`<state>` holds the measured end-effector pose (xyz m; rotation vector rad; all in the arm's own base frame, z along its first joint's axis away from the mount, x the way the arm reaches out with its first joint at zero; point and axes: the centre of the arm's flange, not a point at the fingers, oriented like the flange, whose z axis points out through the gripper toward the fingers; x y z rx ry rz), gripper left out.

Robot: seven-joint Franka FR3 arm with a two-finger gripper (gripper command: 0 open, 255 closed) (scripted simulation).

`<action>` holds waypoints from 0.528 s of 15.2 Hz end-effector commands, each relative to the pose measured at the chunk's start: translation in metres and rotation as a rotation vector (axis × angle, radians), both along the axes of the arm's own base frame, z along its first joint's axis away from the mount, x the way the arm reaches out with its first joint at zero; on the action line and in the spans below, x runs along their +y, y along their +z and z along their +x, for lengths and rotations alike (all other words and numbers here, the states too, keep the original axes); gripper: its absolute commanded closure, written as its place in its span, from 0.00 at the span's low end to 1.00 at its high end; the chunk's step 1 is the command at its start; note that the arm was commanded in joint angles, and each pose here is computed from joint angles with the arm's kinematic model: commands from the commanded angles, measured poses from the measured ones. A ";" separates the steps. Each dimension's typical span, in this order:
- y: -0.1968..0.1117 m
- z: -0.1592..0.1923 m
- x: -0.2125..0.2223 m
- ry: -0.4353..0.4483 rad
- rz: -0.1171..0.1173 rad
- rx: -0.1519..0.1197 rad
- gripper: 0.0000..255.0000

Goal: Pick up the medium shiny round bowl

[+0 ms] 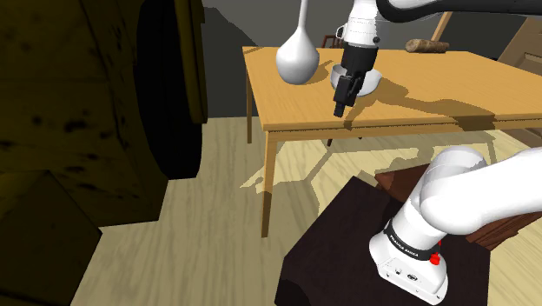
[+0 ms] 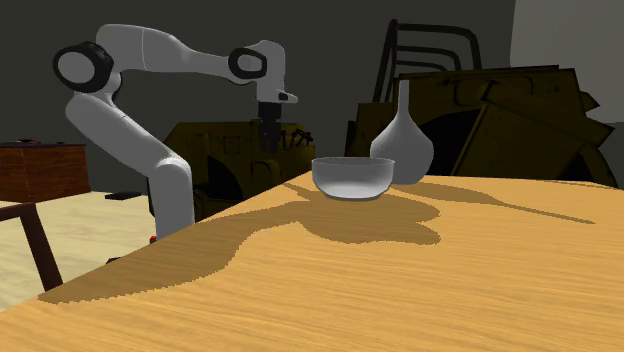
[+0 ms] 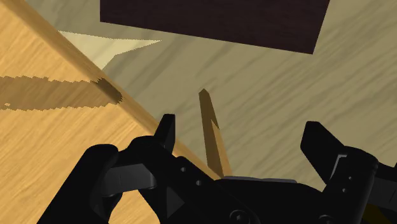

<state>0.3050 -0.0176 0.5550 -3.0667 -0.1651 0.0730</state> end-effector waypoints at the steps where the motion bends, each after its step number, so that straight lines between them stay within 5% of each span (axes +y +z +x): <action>1: 0.000 0.000 0.000 0.000 0.000 0.000 0.00; 8: 0.011 0.034 -0.084 0.008 -0.005 0.002 0.00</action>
